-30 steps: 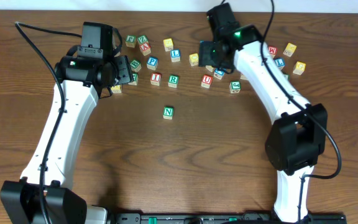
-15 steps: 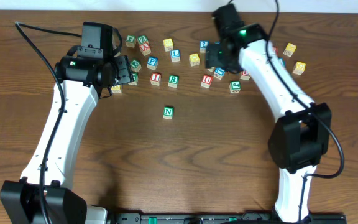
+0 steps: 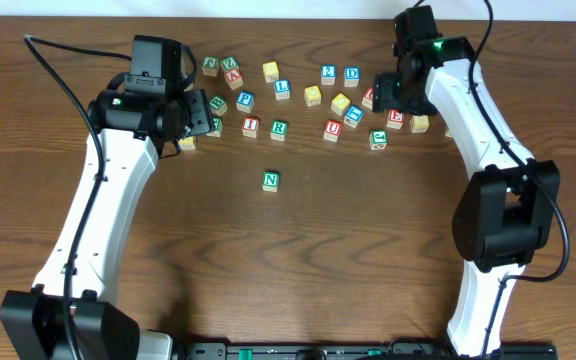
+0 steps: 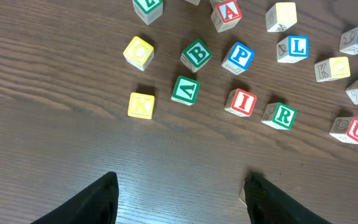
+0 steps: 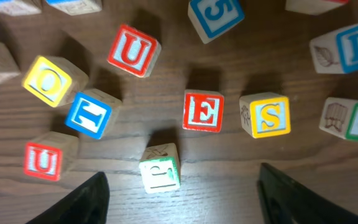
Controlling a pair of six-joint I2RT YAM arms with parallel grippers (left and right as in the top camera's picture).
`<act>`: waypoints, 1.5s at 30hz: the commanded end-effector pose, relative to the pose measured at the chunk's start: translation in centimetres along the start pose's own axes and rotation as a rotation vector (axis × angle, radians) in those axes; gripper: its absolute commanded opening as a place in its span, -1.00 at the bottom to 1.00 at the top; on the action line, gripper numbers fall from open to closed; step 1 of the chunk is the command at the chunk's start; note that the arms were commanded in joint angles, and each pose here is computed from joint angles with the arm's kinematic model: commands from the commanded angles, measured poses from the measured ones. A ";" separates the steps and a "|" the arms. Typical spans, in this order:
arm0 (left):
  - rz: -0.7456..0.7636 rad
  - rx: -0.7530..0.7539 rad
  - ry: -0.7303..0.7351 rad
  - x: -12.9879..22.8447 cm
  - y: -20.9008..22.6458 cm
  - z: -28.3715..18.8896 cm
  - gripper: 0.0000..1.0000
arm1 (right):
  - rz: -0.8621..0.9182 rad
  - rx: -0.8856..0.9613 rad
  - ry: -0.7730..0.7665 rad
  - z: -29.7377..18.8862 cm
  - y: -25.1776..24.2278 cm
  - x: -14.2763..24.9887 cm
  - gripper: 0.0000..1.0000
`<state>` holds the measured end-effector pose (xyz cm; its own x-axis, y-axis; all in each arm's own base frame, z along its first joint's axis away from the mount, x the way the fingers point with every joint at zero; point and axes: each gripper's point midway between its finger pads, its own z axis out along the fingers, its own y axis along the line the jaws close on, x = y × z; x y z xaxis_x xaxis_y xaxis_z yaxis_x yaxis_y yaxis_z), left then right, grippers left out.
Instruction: Spell out NEURIPS
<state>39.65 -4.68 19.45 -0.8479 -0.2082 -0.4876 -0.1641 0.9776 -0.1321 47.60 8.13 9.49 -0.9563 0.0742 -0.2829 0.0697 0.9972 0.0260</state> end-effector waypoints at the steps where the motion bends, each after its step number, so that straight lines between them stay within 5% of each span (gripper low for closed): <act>1: 0.007 -0.002 -0.014 -0.4 0.1 -0.4 0.29 | -0.029 -0.012 0.030 1.3 -0.1 0.9 0.37; 23: 0.007 -0.002 -0.014 -0.4 0.1 -0.4 0.29 | 0.024 0.024 0.074 5.1 -2.8 1.4 0.35; 45: 0.007 -0.002 -0.014 -0.4 0.1 -0.4 0.29 | 0.028 -0.003 0.035 8.5 -2.3 0.2 0.09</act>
<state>39.65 -4.69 19.45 -0.8480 -0.2082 -0.4875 -0.1639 0.9776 -0.1324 49.40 6.13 1.23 -0.9653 0.1003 -0.2411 0.0949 0.9949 0.0340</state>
